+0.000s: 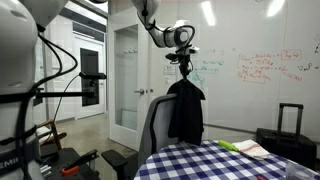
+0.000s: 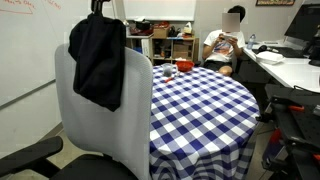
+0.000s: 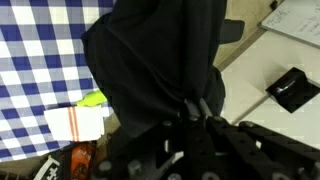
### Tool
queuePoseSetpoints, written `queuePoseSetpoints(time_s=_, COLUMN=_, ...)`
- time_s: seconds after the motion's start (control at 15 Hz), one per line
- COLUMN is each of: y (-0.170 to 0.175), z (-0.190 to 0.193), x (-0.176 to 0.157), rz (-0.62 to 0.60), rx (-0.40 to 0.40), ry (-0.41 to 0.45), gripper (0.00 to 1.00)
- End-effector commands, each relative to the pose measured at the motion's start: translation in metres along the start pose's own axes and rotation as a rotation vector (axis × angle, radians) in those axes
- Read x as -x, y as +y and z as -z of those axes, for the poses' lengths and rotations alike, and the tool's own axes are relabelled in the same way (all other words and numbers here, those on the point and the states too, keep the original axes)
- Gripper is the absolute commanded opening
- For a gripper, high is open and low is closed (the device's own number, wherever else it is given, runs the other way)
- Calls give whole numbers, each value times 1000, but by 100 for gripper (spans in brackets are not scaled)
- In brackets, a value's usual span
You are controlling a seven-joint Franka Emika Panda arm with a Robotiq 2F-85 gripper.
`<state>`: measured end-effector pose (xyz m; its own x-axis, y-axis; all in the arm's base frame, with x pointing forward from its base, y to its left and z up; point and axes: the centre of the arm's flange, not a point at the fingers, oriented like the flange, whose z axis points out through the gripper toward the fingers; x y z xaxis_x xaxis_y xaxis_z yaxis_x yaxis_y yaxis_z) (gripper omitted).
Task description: Put the black cloth on the table
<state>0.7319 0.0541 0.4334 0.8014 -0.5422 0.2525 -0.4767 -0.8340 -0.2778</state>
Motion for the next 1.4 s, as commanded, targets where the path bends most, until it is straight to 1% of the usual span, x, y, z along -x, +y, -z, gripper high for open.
queuePoseSetpoints(time_s=0.0, y=6, z=78, x=-14, rz=50, rx=-57, ry=13, gripper=3)
queuePoseSetpoints(time_s=0.27, y=30, z=140, x=-21, rz=62, rx=-114, ry=-6, gripper=3)
queuePoseSetpoints(time_s=0.53, y=73, z=189, x=-30, rz=6, rx=-151, ry=9, gripper=3)
queuePoseSetpoints(time_s=0.67, y=106, z=220, x=-34, rz=-47, rx=-164, ry=45, gripper=3)
queuePoseSetpoints(time_s=0.8, y=148, z=252, x=-36, rz=-127, rx=-167, ry=96, gripper=3)
queuePoseSetpoints(time_s=0.93, y=193, z=279, x=-36, rz=-208, rx=-147, ry=142, gripper=3)
queuePoseSetpoints(time_s=1.0, y=214, z=289, x=-34, rz=-241, rx=-134, ry=150, gripper=3)
queuePoseSetpoints(time_s=1.07, y=231, z=294, x=-30, rz=-268, rx=-122, ry=151, gripper=3)
queuePoseSetpoints(time_s=1.2, y=250, z=284, x=-16, rz=-323, rx=-118, ry=142, gripper=3)
queuePoseSetpoints(time_s=1.27, y=250, z=268, x=-4, rz=-332, rx=-107, ry=125, gripper=3)
queuePoseSetpoints(time_s=1.33, y=247, z=248, x=2, rz=-335, rx=-95, ry=108, gripper=3)
